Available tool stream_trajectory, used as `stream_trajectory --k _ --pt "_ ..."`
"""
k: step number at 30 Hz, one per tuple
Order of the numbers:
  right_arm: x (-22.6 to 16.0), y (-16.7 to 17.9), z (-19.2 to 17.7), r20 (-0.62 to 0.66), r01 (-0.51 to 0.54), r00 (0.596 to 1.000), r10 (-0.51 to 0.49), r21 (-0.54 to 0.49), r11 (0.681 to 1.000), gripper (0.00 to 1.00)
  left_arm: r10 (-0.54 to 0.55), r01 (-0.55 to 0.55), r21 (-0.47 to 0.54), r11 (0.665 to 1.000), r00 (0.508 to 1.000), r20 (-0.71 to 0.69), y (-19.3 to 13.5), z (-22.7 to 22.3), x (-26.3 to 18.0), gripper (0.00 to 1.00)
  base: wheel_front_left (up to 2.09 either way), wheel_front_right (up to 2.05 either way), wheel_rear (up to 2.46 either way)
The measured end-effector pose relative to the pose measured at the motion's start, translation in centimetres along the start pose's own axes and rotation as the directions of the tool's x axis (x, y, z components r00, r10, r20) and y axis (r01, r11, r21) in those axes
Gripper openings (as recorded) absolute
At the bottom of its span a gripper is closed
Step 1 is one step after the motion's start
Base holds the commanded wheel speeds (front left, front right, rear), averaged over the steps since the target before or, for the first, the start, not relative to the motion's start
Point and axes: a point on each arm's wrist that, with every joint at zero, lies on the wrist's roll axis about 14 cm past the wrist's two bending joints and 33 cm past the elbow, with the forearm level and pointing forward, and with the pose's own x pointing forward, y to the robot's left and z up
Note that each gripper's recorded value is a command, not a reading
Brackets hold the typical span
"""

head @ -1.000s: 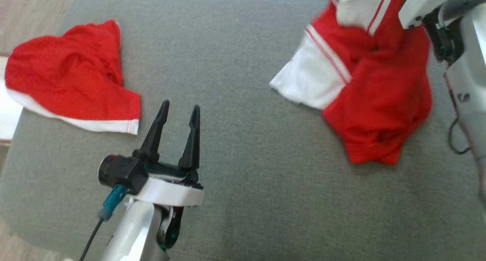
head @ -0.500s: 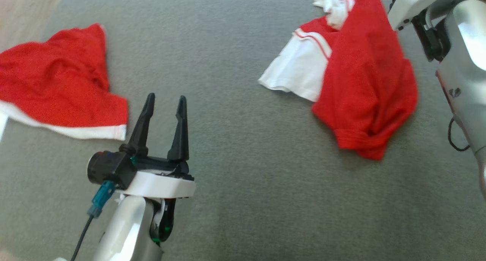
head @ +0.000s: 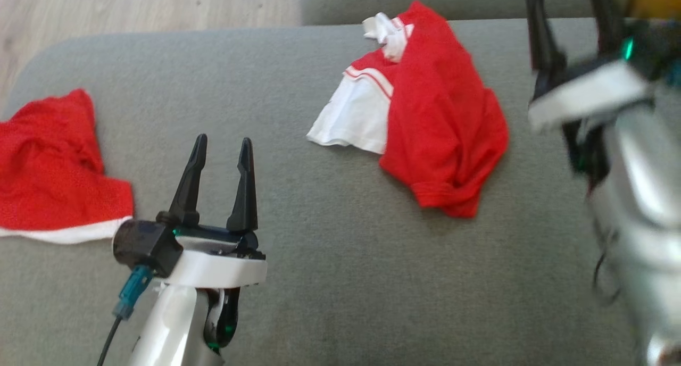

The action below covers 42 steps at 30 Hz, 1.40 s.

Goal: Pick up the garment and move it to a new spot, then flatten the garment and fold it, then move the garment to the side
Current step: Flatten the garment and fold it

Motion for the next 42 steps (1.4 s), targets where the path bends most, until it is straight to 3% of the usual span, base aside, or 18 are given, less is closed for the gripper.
stream_trajectory --k 3,11,20,24,26,31,38,39,40,42 --pt "-3.5 0.8 -0.8 0.013 0.063 0.998 -0.064 0.062 0.996 1.0 -0.022 0.022 -0.004 1.0 1.0 0.015 -0.8 0.5 0.1 1.0 0.0 0.0 0.0" --pt "-12.9 2.2 -5.2 -0.12 0.187 0.977 -0.178 0.073 0.98 1.0 -0.049 0.049 -0.009 0.999 0.999 -0.007 -1.9 -0.4 -0.2 1.0 0.0 0.0 0.0" --pt "-13.7 2.9 -6.0 -0.144 0.183 0.975 -0.169 0.087 0.979 1.0 -0.048 0.048 -0.013 0.999 0.997 -0.052 -1.5 -2.0 -0.2 1.0 0.0 0.0 0.0" --pt "-13.3 4.6 -7.7 -0.191 0.129 0.975 -0.112 0.082 0.988 1.0 -0.032 0.031 -0.011 0.999 0.998 -0.063 -0.9 -2.3 -0.3 1.0 0.0 0.0 0.0" --pt "-13.4 7.1 -10.7 -0.281 0.039 0.96 -0.022 0.054 0.998 1.0 -0.02 0.02 -0.009 1.0 0.997 -0.072 -0.4 -2.7 -0.4 1.0 0.0 0.0 0.0" --pt "-13.0 10.2 -14.8 -0.392 -0.094 0.914 0.103 0.042 0.995 1.0 0.002 -0.002 -0.003 1.0 0.996 -0.089 0.5 -3.2 -0.4 1.0 0.0 0.0 0.0" --pt "-12.5 11.3 -19.6 -0.534 -0.216 0.827 0.179 -0.007 0.976 1.0 0.037 -0.037 0.003 0.999 0.994 -0.101 1.8 -3.5 -0.7 1.0 0.0 0.0 0.0" --pt "-12.5 11.4 -20.1 -0.548 -0.229 0.816 0.185 -0.013 0.973 0.95 0.042 -0.042 0.005 0.999 0.994 -0.101 1.9 -3.5 -0.7 1.0 0.0 0.0 0.0" --pt "-12.5 11.4 -20.4 -0.559 -0.235 0.808 0.186 -0.016 0.972 0.05 0.046 -0.046 0.006 0.999 0.994 -0.103 2.1 -3.5 -0.8 1.0 0.0 0.0 0.0" --pt "-12.3 11.3 -20.6 -0.564 -0.236 0.805 0.185 -0.018 0.972 0.0 0.053 -0.052 0.008 0.999 0.993 -0.105 2.3 -3.5 -1.0 1.0 0.0 0.0 0.0"
